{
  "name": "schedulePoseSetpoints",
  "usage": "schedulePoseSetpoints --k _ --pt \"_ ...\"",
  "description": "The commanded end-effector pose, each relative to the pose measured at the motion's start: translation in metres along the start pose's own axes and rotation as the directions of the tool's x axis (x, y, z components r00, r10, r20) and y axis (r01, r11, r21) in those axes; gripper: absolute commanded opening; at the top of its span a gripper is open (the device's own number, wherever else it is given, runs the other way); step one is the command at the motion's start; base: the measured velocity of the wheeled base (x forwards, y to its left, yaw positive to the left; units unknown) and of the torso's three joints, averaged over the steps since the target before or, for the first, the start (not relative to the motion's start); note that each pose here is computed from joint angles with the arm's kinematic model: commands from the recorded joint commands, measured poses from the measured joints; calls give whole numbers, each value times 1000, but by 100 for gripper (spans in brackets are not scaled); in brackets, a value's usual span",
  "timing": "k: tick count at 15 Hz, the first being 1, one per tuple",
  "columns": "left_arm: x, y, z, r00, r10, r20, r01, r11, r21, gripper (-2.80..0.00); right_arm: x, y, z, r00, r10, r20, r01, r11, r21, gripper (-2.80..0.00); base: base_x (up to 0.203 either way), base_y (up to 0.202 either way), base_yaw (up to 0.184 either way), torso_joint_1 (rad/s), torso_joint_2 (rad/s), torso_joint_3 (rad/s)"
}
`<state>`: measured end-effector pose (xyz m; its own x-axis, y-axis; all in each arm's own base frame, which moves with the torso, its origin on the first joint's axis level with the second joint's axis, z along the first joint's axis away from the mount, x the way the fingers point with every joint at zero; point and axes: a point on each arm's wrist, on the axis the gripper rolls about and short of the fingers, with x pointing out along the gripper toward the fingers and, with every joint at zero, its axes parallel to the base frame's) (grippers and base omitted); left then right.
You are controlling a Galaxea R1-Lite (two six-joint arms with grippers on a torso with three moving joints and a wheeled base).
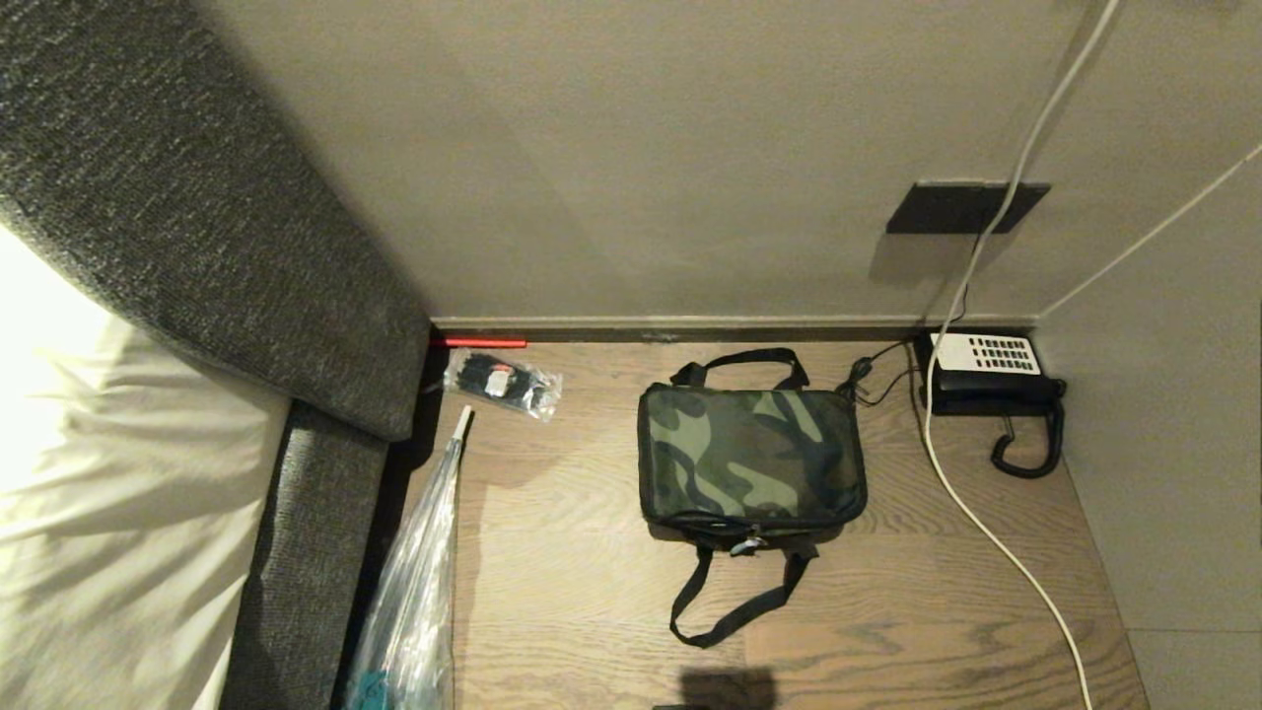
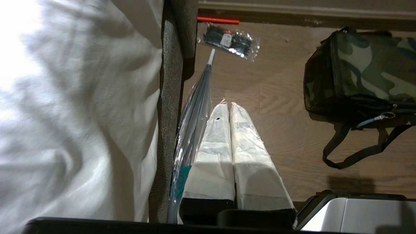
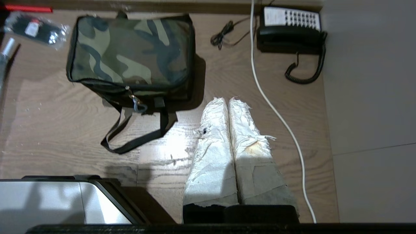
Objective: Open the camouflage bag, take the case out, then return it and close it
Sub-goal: Open the top of the storage box
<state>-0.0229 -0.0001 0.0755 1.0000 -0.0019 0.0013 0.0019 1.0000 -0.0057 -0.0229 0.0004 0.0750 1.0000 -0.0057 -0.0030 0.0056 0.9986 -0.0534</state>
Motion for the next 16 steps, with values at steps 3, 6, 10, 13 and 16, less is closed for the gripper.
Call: schedulePoseSetpoints --k 3,6,10,13,16 --pt "0 0 -1 1000 0 -4 0 1000 0 -280 0 0 0 1000 1 -3 -1 1000 -2 -280 0 0 0 3 5 -199" --pt "0 0 -1 1000 0 -4 0 1000 0 -280 0 0 0 1000 1 -3 -1 1000 0 -280 0 0 0 1 3 -196" --pt "0 0 -1 1000 0 -4 0 1000 0 -280 0 0 0 1000 1 -3 -1 1000 -1 -280 0 0 0 2 6 -198" --pt "0 0 -1 1000 0 -4 0 1000 0 -280 0 0 0 1000 0 -3 0 1000 0 -280 0 0 0 2 4 -199" --pt "0 0 0 1000 0 -3 0 1000 3 -280 0 0 0 1000 1 -3 -1 1000 -2 -280 0 0 0 5 1 -191"
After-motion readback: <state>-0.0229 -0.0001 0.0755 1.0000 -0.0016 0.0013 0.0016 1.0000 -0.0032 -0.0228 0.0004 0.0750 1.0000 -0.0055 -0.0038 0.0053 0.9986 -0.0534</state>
